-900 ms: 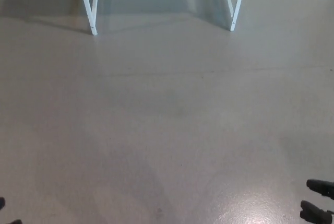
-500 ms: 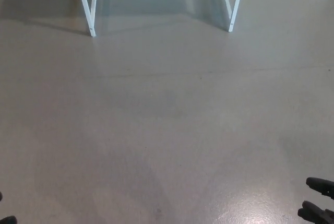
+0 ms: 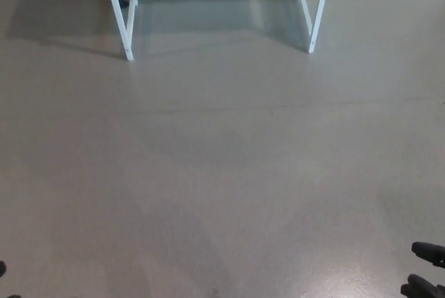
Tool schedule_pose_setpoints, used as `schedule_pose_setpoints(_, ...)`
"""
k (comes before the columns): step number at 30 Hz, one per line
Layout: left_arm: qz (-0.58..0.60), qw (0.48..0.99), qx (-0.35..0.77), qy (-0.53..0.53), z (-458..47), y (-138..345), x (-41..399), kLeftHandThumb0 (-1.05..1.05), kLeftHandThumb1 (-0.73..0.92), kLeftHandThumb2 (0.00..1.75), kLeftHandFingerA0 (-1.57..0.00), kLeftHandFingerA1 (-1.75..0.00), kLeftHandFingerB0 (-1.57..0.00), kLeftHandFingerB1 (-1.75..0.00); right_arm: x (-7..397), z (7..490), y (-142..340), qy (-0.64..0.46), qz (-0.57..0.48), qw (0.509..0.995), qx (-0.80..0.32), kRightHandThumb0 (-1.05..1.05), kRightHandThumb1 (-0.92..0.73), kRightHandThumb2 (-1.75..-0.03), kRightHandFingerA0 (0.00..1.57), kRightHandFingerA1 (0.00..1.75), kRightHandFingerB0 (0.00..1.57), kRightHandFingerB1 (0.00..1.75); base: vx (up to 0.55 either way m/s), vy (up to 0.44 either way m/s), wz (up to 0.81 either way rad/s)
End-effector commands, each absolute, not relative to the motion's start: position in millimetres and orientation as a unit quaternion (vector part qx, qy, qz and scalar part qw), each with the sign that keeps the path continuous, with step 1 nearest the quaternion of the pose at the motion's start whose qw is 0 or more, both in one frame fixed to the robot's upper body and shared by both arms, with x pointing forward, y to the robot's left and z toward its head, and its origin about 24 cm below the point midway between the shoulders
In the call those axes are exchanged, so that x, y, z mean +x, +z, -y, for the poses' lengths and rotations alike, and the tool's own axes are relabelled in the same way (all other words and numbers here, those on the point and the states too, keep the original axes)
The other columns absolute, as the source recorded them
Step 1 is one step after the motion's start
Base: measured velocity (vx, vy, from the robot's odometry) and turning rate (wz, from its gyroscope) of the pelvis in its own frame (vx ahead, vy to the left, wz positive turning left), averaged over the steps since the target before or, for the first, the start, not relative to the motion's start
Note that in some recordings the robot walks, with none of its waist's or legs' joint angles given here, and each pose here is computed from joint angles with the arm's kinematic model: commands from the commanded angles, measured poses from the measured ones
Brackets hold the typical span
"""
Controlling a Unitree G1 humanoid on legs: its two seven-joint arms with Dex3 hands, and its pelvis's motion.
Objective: The robot walk towards a table in front and uses its left hand to pick up the pot from the base and places it on the table
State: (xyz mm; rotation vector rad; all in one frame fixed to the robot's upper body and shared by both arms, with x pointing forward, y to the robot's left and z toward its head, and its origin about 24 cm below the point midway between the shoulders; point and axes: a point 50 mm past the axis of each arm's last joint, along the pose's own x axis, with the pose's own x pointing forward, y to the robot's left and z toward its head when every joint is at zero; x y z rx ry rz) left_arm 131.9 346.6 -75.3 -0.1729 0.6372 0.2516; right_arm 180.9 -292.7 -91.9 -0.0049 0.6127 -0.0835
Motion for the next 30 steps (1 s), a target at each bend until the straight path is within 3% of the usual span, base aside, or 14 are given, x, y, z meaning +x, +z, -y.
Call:
schedule_pose_setpoints(1, -0.301, 0.943, -0.059, 0.127, -354.5, -68.7, 132.1, -0.13, 0.52, 0.56, -0.39, -0.38, -0.45, -0.36, 178.5, 294.0, -92.0, -0.04, -0.297, 0.954, -0.007, -0.62, -0.31, -0.64, 0.85, 0.51, 0.61, 0.45, 0.12, 0.259, -0.16)
schedule_pose_setpoints(12, -0.3, 0.945, -0.055, 0.12, -353.5, -67.6, 133.4, -0.13, 0.53, 0.56, -0.37, -0.37, -0.41, -0.35, 178.2, 294.4, -91.6, -0.043, -0.295, 0.954, -0.024, -0.64, -0.32, -0.66, 0.86, 0.52, 0.59, 0.45, 0.22, 0.203, -0.07)
schedule_pose_setpoints(30, -0.306, 0.942, -0.059, 0.125, -355.7, -69.8, 126.0, -0.13, 0.52, 0.55, -0.39, -0.38, -0.41, -0.35, 177.1, 293.1, -91.6, -0.032, -0.296, 0.953, -0.052, -0.68, -0.33, -0.68, 0.85, 0.52, 0.58, 0.45, 0.28, -0.16, 0.15)
